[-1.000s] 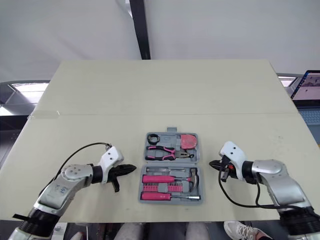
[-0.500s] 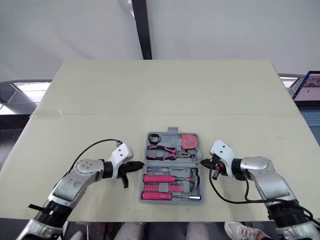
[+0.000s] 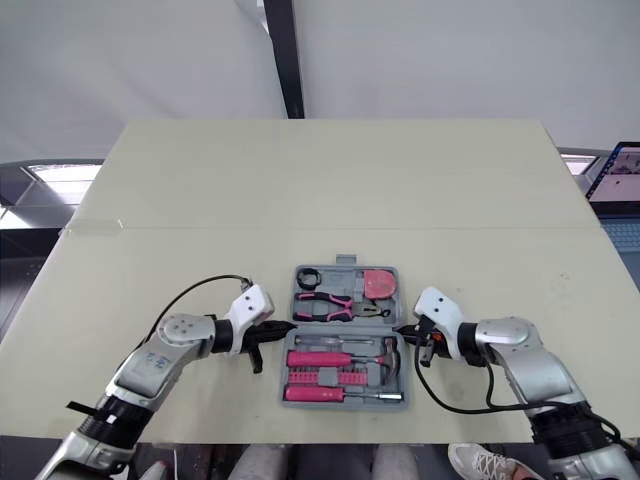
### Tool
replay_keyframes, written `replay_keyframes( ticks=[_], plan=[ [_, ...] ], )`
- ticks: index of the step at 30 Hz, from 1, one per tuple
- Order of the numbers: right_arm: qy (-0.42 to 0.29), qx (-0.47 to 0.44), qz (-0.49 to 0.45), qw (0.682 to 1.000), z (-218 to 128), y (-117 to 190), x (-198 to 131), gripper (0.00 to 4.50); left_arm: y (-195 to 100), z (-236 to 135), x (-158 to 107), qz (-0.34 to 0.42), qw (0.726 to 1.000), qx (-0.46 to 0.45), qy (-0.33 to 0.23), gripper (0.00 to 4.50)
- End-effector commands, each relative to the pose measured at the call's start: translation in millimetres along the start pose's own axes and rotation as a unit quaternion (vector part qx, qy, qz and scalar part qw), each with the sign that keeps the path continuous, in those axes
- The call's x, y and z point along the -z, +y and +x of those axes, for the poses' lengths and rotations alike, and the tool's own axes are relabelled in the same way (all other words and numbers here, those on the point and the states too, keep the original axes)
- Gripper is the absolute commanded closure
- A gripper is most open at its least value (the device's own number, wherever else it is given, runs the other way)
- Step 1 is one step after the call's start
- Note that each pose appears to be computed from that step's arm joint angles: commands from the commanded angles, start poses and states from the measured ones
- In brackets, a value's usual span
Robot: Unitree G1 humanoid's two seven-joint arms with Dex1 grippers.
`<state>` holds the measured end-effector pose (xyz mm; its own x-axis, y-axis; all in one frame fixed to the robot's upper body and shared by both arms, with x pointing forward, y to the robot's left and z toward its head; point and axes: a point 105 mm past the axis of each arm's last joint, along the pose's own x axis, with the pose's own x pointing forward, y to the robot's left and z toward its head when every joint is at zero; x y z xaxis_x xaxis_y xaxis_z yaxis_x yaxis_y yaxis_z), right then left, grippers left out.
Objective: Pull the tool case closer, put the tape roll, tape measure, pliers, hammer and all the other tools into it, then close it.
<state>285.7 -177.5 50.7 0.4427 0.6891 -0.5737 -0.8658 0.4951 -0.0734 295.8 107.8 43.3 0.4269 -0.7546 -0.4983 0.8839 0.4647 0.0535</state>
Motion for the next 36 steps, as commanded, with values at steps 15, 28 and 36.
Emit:
replay_keyframes(
  ticks=[15,28,36],
  plan=[
    [-0.016,-0.044,-0.018,0.999,-6,18,-4,4.45,-35,5,2,0.002,0.999,0.043,-0.002,4.45],
    [-0.001,-0.077,-0.004,0.997,-15,35,3,4.45,-50,-3,8,-0.010,0.999,0.045,0.008,4.45],
    [0.000,-0.075,-0.002,0.997,-14,36,4,4.45,-52,-5,9,-0.014,0.999,0.046,0.010,4.45]
  ],
)
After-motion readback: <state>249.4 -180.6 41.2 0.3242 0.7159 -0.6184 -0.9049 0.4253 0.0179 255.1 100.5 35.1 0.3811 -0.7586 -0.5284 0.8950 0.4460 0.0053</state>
